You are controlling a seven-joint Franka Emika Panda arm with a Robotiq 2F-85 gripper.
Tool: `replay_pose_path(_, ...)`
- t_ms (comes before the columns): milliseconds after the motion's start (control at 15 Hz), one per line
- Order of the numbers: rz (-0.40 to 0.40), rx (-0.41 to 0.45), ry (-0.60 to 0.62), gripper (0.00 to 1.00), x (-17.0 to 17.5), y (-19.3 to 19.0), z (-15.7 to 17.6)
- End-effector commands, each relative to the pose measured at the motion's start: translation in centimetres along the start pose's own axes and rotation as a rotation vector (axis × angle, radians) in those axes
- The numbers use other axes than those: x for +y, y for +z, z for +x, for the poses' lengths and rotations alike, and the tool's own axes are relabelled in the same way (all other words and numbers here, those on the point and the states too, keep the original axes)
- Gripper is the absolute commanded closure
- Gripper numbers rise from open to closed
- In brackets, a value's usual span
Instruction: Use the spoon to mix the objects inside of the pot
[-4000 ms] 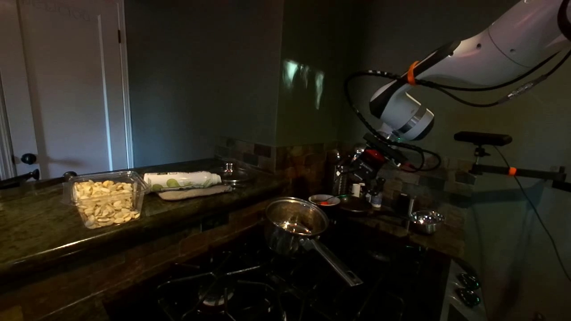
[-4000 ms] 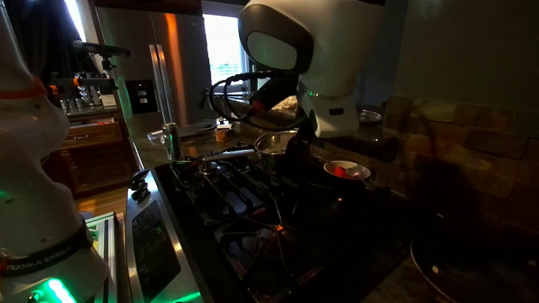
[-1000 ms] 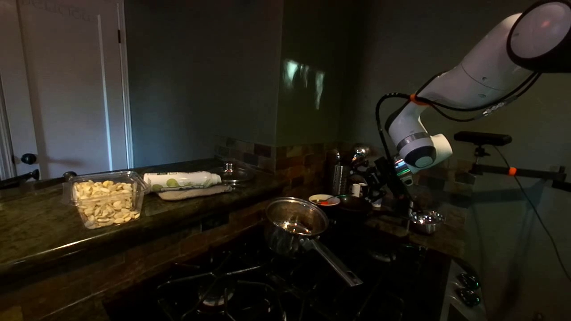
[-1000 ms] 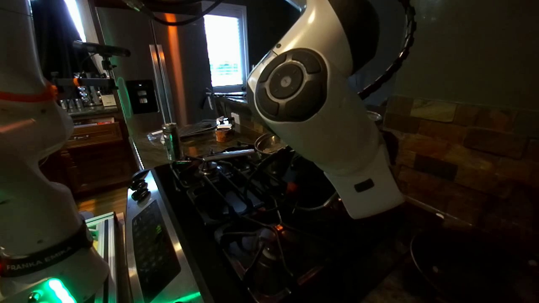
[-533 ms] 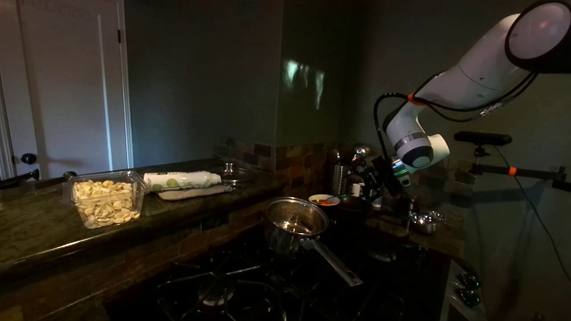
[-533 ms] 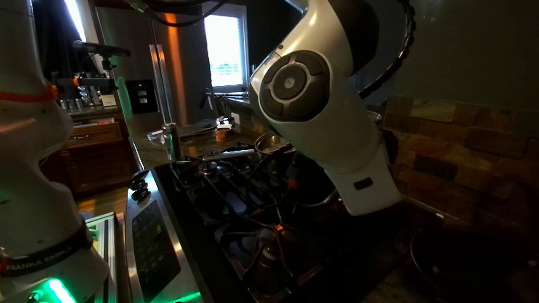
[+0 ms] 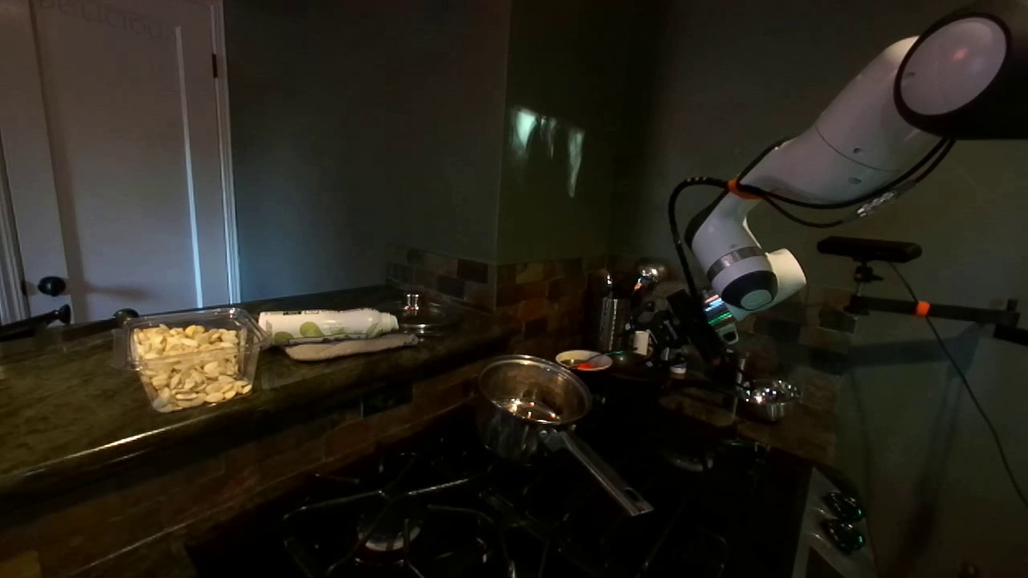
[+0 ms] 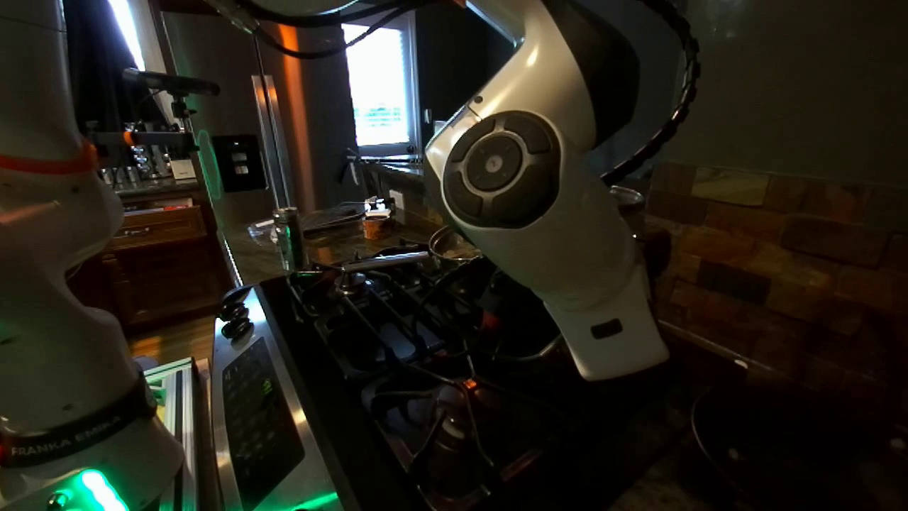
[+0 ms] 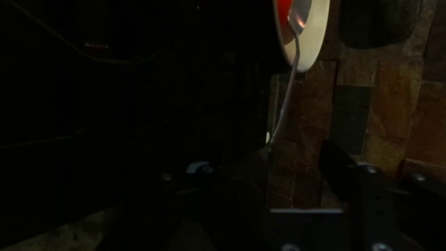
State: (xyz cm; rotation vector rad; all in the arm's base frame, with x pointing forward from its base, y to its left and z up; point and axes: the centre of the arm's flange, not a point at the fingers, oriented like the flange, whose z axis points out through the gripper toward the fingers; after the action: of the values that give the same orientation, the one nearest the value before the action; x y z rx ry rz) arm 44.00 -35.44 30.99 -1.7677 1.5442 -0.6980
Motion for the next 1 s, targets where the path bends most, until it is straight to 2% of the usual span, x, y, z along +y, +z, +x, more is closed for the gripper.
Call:
replay_pose_path(0,-0.024,-0.013,0.027,0.59,-0.1,0.2,-0.1)
replay_pose_path(200,-0.02,-0.038,0.038,0.85,-0.5,0.0,-0.2)
replay_pose_path(333,-0.028,-0.056,0.039,0.97,-0.6,-0.1,-0.4)
replay_pose_path(400,-0.034,-0.066,0.04,1.0,-0.7,-0.1,-0.5)
replay_pose_path(733,-0.041,-0.112,0.039,1.0,-1.2,-0.2,-1.0)
replay_pose_path(933,-0.035,-0.104,0.045,0.99,-1.3,-0.4,-1.0)
